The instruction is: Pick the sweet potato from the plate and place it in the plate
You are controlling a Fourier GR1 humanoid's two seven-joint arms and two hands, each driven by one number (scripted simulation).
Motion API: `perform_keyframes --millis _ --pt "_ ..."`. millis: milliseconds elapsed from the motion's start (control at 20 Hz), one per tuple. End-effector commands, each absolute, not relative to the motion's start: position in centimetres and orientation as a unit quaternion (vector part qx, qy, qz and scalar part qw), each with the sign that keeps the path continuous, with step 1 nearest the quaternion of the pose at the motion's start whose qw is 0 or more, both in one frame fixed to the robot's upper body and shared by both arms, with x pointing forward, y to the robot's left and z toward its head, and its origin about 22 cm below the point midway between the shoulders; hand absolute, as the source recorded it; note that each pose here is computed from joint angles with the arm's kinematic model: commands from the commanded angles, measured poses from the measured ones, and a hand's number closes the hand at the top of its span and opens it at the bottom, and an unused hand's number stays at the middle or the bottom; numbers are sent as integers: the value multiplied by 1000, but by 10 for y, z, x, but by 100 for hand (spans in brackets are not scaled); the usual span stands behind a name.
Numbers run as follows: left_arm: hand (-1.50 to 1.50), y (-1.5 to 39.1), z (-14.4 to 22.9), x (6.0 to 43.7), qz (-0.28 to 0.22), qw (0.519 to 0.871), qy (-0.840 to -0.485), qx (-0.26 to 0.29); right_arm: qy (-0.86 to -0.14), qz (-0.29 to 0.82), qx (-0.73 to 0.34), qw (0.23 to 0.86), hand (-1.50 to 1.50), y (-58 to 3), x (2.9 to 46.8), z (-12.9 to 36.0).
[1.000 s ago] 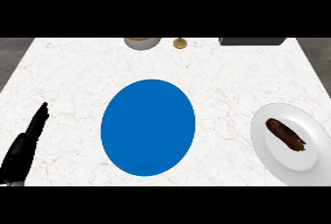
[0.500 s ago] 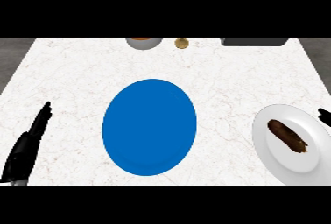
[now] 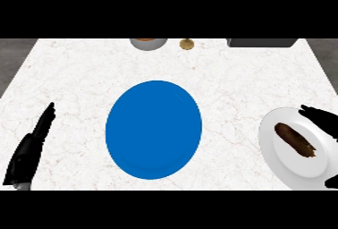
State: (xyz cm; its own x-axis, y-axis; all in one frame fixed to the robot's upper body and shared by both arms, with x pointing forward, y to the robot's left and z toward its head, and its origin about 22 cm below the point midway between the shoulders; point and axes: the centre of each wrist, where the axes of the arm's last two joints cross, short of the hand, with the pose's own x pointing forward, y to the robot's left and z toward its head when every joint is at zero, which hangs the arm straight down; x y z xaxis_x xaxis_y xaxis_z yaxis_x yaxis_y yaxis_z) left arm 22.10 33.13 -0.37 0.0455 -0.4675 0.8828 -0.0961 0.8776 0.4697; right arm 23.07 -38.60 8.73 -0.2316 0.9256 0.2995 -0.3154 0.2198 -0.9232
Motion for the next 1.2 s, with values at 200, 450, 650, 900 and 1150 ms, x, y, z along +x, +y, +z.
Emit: perform_keyframes --millis 200,450,650,900,1150 --pt "0 331 -16 229 -130 695 -674 213 -500 606 -279 553 -150 -390 256 58" --pt "0 334 3 212 -134 691 -677 212 -484 621 -261 559 -150 -406 269 56" --pt "0 329 0 219 -132 692 -680 205 -480 627 -249 561 -150 -383 275 42" --pt "0 318 -2 206 -138 689 -678 216 -461 632 -262 565 -150 -394 283 20" --pt "0 352 -4 221 -131 693 -677 212 -463 627 -261 570 -150 -397 287 2"
